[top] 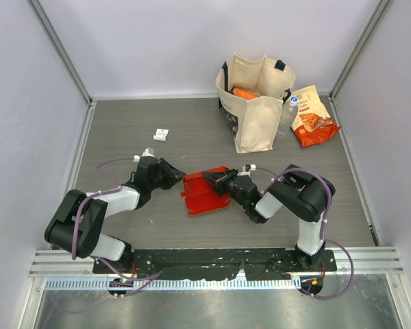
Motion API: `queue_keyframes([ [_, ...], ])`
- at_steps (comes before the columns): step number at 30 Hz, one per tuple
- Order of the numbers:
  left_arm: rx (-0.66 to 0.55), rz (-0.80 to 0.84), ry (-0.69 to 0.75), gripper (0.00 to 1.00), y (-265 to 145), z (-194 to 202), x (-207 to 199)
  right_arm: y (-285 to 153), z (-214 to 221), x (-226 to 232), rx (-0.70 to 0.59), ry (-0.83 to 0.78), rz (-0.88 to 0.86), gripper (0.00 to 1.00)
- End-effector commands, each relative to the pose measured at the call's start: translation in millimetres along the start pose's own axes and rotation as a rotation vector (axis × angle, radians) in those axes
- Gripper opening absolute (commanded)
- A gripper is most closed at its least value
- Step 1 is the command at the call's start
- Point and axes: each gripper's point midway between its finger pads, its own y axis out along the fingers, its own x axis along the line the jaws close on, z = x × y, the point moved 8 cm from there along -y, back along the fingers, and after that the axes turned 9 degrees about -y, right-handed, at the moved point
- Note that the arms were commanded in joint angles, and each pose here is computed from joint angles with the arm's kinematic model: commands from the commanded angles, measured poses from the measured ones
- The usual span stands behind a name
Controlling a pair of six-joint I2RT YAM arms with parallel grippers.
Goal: Fold the paper box
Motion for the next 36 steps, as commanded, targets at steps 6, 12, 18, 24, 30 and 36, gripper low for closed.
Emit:
queue_keyframes([
  [6,-0.173,-0.058,0.209,0.59,-46.2,-12.0,6.7,-12.8,-4.5,-26.2,0.007,-0.073,0.123,0.00],
  [12,-0.154,-0.003,0.411,0.65,-68.0,6.0,4.5,-8.9,-8.1,-19.1,0.008,-0.052,0.090,0.00],
  [18,-0.164,-0.104,0.580,0.68,-65.6,36.9,2.9,-7.0,-9.2,-12.2,0.007,-0.041,0.074,0.00],
  [24,-0.220,-0.286,0.641,0.72,-39.0,30.7,7.2,-11.3,-9.3,-10.2,0.010,-0.037,0.069,0.00],
  [30,-0.298,-0.365,0.624,0.42,-36.0,17.2,11.5,-16.1,-9.9,-12.1,0.022,-0.035,0.068,0.00],
  [36,-0.349,-0.381,0.581,0.33,-33.7,5.9,14.0,-16.9,-10.4,-9.4,0.041,-0.039,0.037,0.00],
])
